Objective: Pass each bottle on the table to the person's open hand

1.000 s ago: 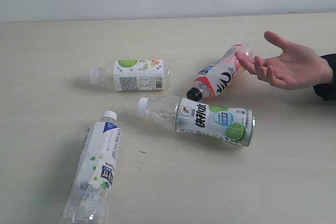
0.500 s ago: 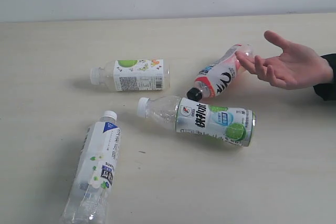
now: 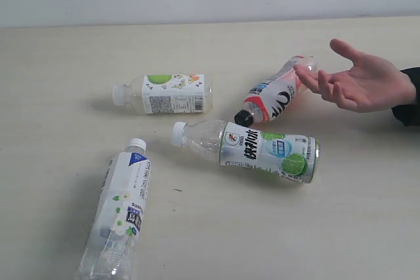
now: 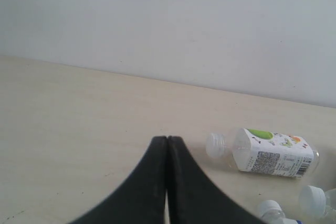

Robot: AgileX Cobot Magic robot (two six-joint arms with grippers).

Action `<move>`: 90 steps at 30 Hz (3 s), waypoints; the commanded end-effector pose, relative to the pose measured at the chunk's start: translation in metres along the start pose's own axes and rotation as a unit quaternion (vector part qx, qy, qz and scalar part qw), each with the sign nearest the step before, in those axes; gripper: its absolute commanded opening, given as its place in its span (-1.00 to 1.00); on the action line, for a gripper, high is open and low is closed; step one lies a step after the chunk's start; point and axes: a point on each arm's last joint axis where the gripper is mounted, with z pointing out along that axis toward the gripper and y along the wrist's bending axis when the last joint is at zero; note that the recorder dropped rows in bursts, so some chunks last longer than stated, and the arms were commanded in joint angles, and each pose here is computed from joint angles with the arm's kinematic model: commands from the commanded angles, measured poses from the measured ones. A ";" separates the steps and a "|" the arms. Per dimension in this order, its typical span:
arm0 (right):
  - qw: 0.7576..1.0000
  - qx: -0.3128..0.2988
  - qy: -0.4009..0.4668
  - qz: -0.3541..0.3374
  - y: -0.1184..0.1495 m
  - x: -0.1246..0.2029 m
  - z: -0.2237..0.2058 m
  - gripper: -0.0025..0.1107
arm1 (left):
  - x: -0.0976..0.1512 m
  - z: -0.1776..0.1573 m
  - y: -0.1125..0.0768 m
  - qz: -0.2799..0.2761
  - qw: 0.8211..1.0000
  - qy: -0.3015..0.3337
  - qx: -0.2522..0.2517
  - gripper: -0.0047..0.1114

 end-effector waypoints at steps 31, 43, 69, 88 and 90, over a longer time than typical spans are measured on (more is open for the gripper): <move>0.801 -0.286 0.360 -0.383 0.165 -0.081 0.068 -0.92 | 0.001 0.000 0.000 -0.002 1.000 -0.002 0.004 -0.92; 0.575 -0.233 0.646 -0.445 0.151 0.021 0.142 -0.22 | 0.001 0.000 0.000 -0.002 1.000 -0.002 0.004 -0.92; 0.377 -0.276 0.567 -0.678 0.143 0.155 0.190 0.40 | 0.001 0.000 0.000 -0.002 1.000 -0.002 0.004 -0.92; 0.360 -0.265 0.586 -0.676 0.116 0.200 0.202 0.53 | 0.001 0.000 0.000 -0.002 1.000 -0.002 0.004 -0.92; 0.356 -0.264 0.591 -0.674 0.113 0.204 0.202 0.51 | 0.001 0.000 0.000 -0.002 1.000 -0.002 0.004 -0.92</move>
